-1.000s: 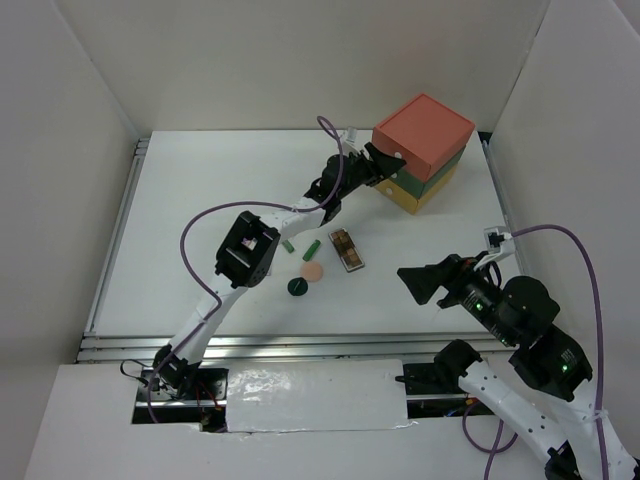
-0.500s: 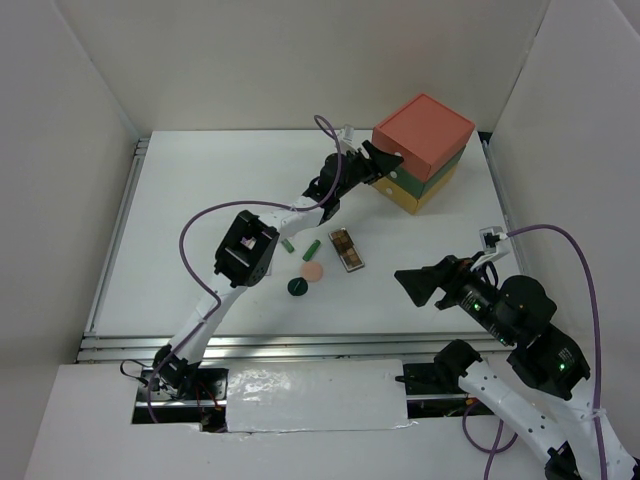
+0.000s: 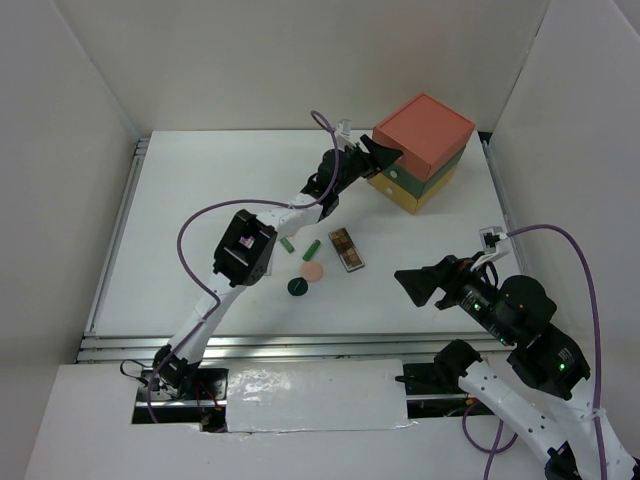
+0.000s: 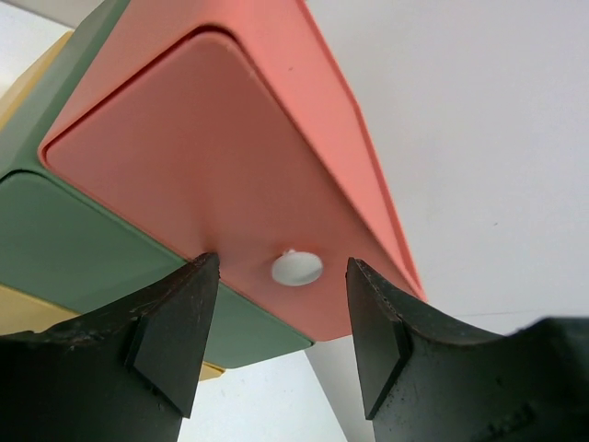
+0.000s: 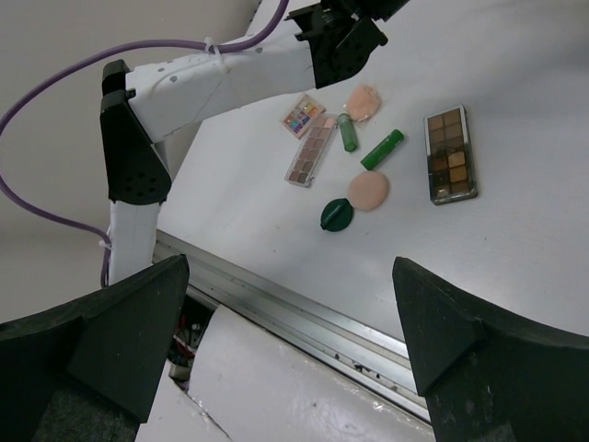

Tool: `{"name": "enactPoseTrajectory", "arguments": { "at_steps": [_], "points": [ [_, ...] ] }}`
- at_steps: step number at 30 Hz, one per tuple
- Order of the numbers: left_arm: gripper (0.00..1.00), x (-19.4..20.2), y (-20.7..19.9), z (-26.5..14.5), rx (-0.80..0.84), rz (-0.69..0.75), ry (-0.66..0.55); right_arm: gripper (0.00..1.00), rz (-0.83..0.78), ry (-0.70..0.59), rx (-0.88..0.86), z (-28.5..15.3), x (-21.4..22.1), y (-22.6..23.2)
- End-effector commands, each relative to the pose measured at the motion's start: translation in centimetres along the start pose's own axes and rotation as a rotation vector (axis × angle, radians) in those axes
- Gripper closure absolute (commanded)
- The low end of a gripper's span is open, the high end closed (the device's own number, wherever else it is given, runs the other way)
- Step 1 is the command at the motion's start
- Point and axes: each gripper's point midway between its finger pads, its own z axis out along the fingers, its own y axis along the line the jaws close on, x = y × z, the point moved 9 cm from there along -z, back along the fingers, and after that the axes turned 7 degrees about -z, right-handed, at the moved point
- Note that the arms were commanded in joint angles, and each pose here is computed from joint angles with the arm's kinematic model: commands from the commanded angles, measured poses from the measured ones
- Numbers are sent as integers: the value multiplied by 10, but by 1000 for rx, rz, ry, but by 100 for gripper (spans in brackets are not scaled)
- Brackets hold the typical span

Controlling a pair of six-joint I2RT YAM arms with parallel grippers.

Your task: Organize the makeup

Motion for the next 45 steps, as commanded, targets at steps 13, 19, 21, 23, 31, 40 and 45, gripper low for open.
{"name": "enactPoseTrajectory", "arguments": {
  "at_steps": [13,19,21,23,31,40,45],
  "points": [
    [33,-14,-47,5,124,11,-61,0,-3,-31,-29,1,-6,4],
    [39,-8,-55,10,60,43,-66,0,0,-32,-31,0,-6,4],
    [40,-9,-57,11,36,46,-78,0,2,-36,-30,-2,-5,4],
    [43,-9,-55,10,-5,50,-87,0,2,-39,-31,-3,-5,4],
    [51,-5,-53,8,-83,55,-80,1,3,-39,-33,-3,-5,4],
    [46,-12,-63,8,-66,69,-112,1,0,-37,-32,-4,-5,4],
    [43,-15,-72,7,-48,88,-124,1,2,-37,-32,-2,-4,3]
  ]
}}
